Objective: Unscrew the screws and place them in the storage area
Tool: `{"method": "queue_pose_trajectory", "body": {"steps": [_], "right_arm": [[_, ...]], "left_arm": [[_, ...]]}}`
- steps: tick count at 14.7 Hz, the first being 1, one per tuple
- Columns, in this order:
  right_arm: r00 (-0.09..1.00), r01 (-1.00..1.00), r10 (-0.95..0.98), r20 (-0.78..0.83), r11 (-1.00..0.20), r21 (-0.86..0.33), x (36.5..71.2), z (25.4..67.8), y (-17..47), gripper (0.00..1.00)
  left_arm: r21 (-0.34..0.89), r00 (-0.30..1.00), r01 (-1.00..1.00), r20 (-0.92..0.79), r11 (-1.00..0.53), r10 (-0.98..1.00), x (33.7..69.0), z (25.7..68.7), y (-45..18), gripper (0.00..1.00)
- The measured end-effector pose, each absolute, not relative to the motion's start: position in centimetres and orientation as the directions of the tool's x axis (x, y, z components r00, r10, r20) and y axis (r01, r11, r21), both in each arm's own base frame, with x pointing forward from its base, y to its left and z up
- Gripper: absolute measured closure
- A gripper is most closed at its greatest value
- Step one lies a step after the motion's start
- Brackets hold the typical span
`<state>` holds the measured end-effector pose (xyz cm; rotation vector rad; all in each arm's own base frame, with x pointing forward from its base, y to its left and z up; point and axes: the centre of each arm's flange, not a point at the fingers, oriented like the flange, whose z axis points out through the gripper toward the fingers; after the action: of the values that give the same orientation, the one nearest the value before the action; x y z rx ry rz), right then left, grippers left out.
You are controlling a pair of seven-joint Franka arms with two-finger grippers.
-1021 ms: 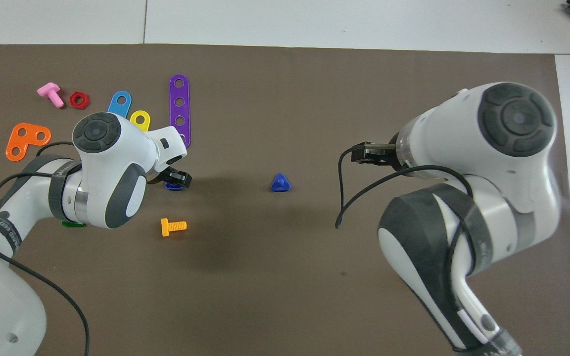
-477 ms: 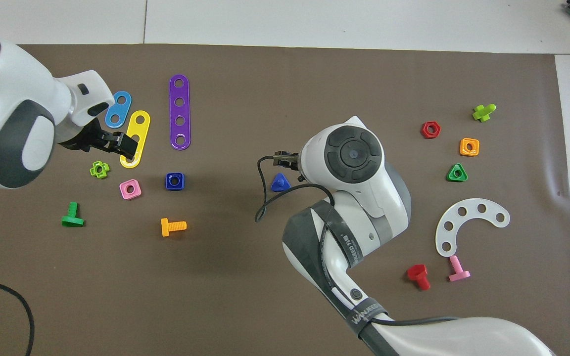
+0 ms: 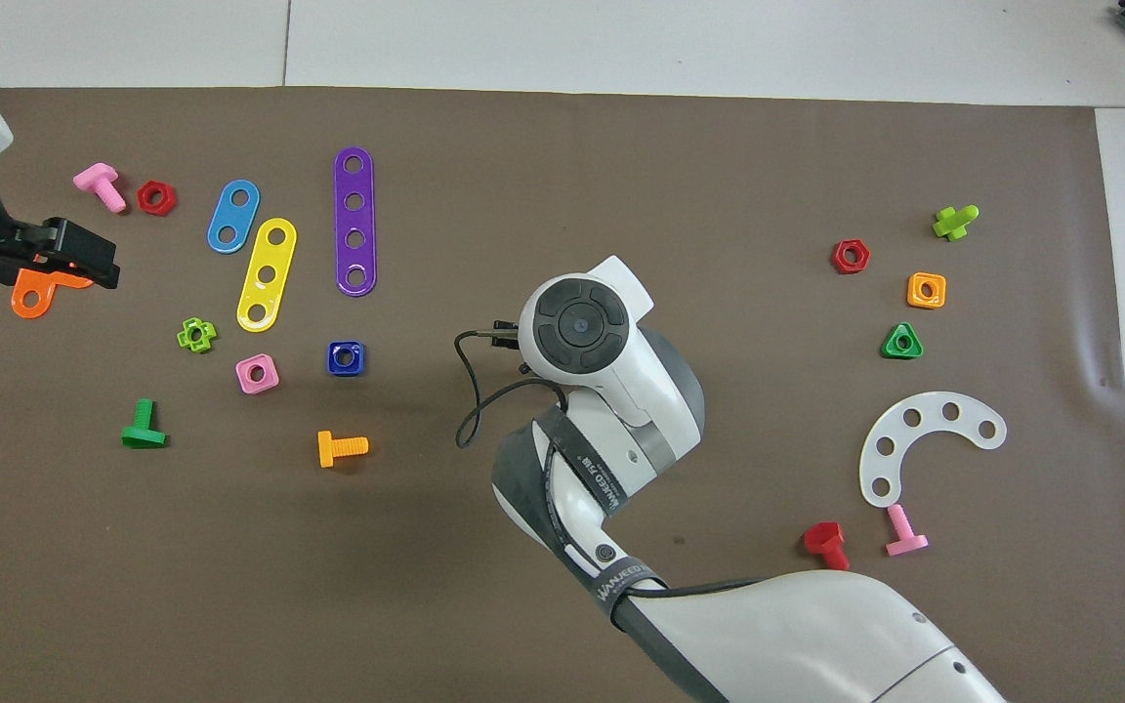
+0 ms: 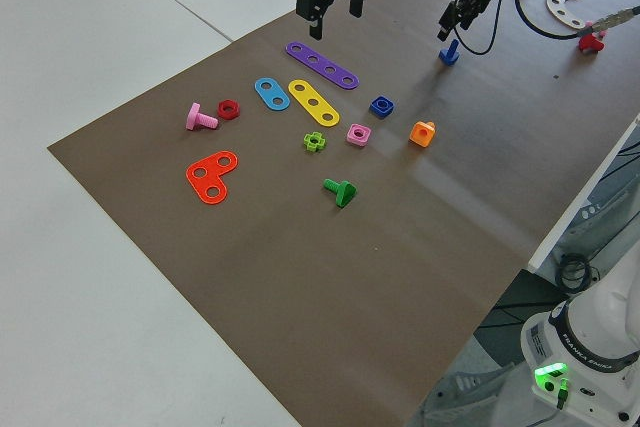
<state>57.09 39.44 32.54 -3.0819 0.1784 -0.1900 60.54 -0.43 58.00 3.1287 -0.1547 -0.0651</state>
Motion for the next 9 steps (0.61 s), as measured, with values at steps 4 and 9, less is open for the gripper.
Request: {"method": "queue_pose_trajectory", "body": {"steps": [4,9], "right_arm": [[0.989,-0.102,-0.106,0.105,-0.994,-0.041,56.7,31.2,40.0,0.23],[0.991,-0.090,-0.092,0.093,-0.996,-0.029,56.0,30.8,40.6,0.33]], "left_arm": [[0.003,0.999,-0.042,0.010,-0.999,-0.042,57.9,62.7,-1.1,0.00],[0.000,1.000,-0.027,-0.008,-1.000,-0.027,56.0,62.6,-1.8,0.00]]}}
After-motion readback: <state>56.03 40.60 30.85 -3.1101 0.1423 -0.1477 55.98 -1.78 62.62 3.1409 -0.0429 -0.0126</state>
